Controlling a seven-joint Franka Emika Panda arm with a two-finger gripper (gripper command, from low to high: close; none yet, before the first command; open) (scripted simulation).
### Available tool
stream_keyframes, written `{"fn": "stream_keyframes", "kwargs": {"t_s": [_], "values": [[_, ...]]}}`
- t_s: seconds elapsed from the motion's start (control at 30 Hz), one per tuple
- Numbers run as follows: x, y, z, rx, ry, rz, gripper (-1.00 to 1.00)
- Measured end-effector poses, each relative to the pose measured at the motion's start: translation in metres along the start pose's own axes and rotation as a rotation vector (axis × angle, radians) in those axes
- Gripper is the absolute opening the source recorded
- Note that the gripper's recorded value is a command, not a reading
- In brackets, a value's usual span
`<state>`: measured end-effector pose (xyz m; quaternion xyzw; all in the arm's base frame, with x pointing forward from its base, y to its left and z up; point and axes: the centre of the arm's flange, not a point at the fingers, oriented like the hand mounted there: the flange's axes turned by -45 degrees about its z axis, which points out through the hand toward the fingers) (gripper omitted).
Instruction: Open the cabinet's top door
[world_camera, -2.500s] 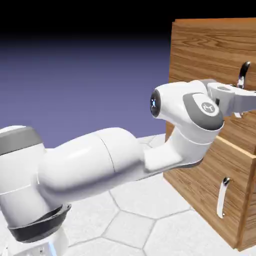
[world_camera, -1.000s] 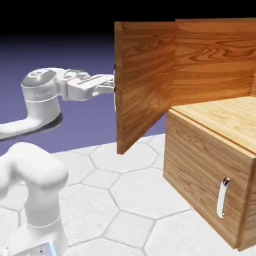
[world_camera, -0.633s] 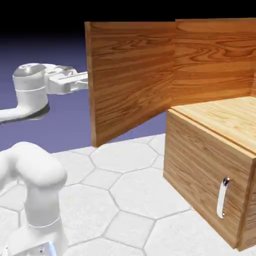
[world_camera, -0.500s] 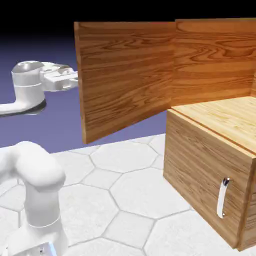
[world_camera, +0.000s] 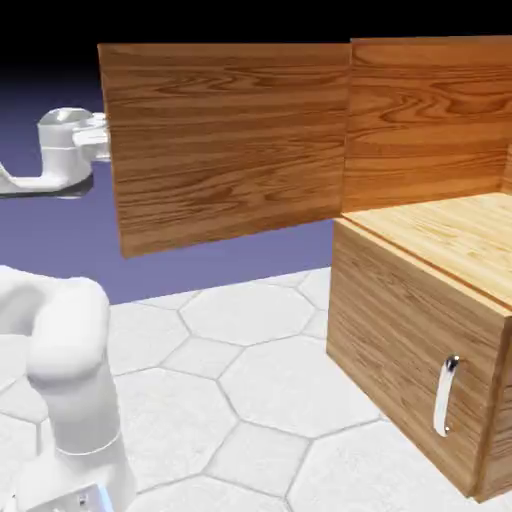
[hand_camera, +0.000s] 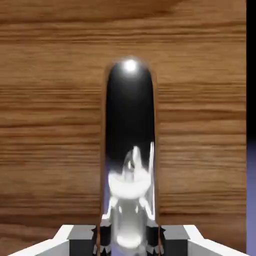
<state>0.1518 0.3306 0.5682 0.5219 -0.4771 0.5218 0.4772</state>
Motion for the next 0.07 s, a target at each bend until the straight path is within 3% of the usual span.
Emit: {"fn": "stream_keyframes", "kwargs": {"t_s": [0.07], "values": [[0.0, -0.0054, -0.0153, -0.036, 0.0, 0.0, -1.0]]}}
